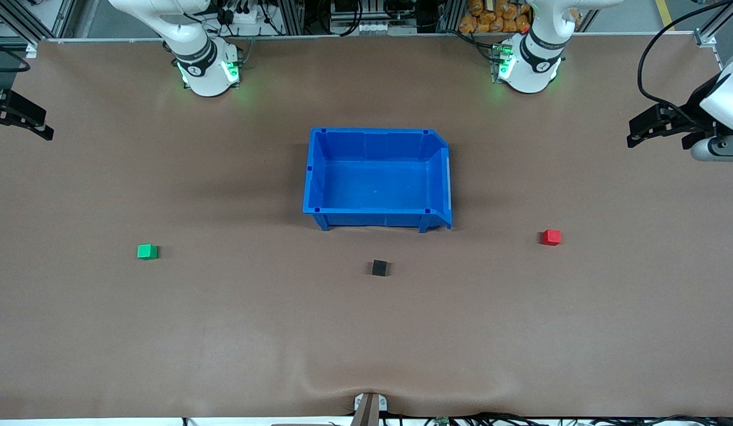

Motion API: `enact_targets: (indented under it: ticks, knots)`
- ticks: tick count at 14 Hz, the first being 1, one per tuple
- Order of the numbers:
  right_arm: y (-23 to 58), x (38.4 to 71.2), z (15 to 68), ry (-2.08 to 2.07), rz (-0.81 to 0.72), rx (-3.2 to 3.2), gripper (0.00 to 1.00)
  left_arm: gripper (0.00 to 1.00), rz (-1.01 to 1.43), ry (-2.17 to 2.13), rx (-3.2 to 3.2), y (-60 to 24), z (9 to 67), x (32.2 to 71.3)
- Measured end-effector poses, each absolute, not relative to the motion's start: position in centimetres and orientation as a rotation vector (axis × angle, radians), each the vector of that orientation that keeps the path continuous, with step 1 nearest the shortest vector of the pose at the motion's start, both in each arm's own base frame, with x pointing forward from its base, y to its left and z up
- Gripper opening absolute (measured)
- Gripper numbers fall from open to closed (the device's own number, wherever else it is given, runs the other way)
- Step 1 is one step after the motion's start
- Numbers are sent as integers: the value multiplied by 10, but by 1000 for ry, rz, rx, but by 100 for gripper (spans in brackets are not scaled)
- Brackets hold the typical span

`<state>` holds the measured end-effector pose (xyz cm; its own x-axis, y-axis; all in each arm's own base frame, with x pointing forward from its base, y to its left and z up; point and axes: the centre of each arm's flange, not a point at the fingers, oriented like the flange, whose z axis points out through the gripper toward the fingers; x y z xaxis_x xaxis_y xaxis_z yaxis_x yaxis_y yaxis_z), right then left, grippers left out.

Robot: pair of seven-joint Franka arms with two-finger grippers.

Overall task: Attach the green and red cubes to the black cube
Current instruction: 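Move the left gripper over the red cube and lower it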

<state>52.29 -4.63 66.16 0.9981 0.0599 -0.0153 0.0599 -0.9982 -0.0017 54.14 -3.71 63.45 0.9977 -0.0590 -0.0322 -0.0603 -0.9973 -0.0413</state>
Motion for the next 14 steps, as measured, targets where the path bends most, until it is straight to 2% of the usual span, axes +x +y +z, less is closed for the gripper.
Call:
enact_targets:
  ticks: [7,14]
  knots:
    - [-47,523,661,-92,22,-3139,100,100,173,158,-3086,-60,583,553]
    - [-47,528,656,-93,27,-3136,100,100,85,140,-3098,-49,478,565]
